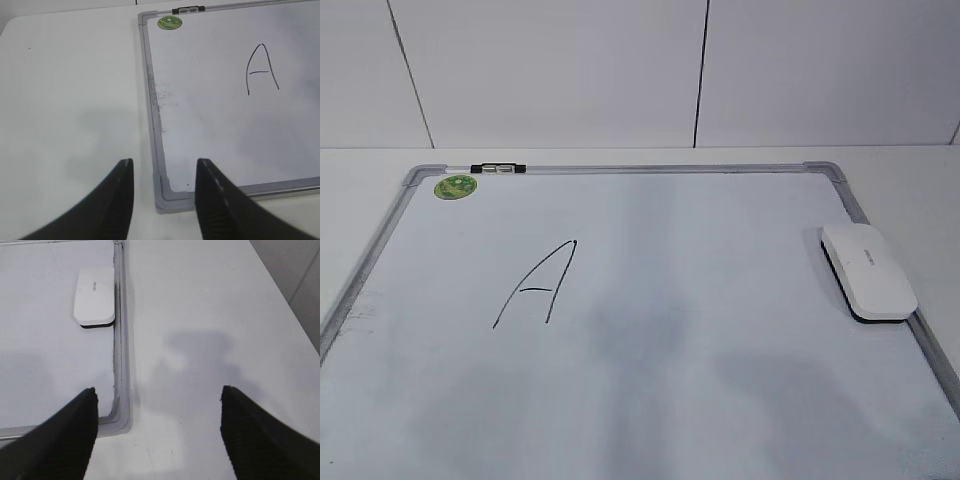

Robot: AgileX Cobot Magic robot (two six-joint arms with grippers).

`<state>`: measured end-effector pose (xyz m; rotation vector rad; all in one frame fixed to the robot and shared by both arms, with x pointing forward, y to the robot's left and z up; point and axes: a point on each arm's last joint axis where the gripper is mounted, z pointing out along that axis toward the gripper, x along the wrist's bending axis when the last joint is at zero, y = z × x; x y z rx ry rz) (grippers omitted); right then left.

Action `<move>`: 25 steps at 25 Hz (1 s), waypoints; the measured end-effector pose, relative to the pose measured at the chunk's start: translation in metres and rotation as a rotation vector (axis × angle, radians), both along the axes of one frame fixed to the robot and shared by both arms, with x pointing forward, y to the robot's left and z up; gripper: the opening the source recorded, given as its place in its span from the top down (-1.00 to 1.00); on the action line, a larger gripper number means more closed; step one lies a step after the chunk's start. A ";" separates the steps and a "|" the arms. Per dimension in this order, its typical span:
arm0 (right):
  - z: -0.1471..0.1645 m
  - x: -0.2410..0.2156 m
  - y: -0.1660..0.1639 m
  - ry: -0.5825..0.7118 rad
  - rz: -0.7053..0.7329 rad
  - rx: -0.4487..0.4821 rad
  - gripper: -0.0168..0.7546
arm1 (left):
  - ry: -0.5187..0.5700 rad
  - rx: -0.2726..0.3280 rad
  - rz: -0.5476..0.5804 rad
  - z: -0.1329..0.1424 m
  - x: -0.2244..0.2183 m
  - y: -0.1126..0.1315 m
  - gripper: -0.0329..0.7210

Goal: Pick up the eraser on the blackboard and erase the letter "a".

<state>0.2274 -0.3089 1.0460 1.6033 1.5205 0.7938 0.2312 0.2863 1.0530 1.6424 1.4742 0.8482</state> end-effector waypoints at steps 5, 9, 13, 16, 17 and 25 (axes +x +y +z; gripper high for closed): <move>0.000 0.000 0.000 0.000 0.000 0.000 -0.54 | 0.000 0.000 0.000 0.000 0.000 0.000 0.10; 0.000 0.000 0.000 0.000 0.000 0.000 -0.53 | 0.000 0.000 0.000 0.000 0.000 0.000 0.11; 0.000 0.000 0.000 0.000 0.000 0.000 -0.53 | 0.000 0.000 0.000 0.000 0.000 0.000 0.12; 0.000 0.000 0.000 0.000 0.000 0.000 -0.53 | 0.000 0.000 0.000 0.000 0.000 0.000 0.12; 0.000 0.000 0.000 0.000 0.000 0.000 -0.53 | 0.000 0.000 0.000 0.000 0.000 0.000 0.12; 0.000 0.000 0.000 0.000 0.000 0.000 -0.53 | 0.002 0.000 0.000 0.000 0.000 0.000 0.13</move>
